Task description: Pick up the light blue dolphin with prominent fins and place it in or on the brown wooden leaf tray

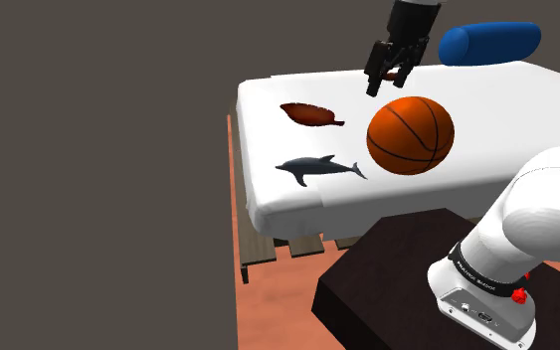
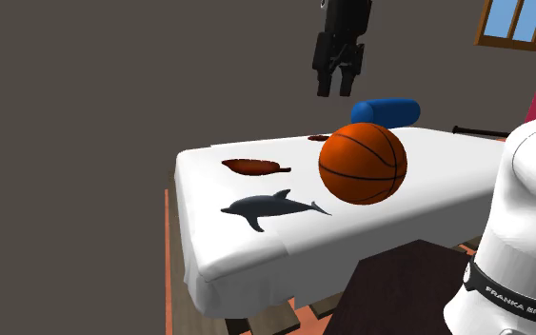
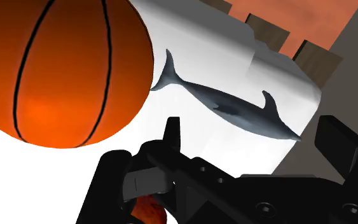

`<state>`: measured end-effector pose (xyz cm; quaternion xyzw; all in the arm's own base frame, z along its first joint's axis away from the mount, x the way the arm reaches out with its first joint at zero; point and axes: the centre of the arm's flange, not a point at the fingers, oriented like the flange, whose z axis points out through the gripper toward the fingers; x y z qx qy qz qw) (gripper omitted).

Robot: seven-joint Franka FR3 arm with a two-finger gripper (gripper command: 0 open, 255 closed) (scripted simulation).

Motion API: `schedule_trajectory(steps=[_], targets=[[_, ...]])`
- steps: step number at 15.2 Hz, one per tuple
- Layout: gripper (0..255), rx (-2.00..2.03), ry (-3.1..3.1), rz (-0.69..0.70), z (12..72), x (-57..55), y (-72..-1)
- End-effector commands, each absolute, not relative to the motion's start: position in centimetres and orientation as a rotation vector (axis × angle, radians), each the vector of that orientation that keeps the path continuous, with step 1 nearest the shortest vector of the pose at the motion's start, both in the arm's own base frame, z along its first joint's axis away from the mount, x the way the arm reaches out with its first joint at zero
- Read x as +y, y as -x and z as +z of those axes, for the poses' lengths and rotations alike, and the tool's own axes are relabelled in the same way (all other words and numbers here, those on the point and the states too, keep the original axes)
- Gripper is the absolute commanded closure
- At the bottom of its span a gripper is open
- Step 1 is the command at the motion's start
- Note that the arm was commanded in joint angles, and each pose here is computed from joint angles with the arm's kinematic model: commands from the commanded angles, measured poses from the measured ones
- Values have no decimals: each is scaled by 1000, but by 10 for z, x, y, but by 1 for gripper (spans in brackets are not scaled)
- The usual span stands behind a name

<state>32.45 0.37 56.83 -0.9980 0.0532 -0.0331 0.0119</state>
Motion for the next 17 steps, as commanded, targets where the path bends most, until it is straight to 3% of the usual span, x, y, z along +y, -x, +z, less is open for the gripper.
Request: schedule_trajectory(steps=[1,17], targets=[[0,166,3112,-103,568,4,-324],[0,-1154,2955,-254,380,25,-405]])
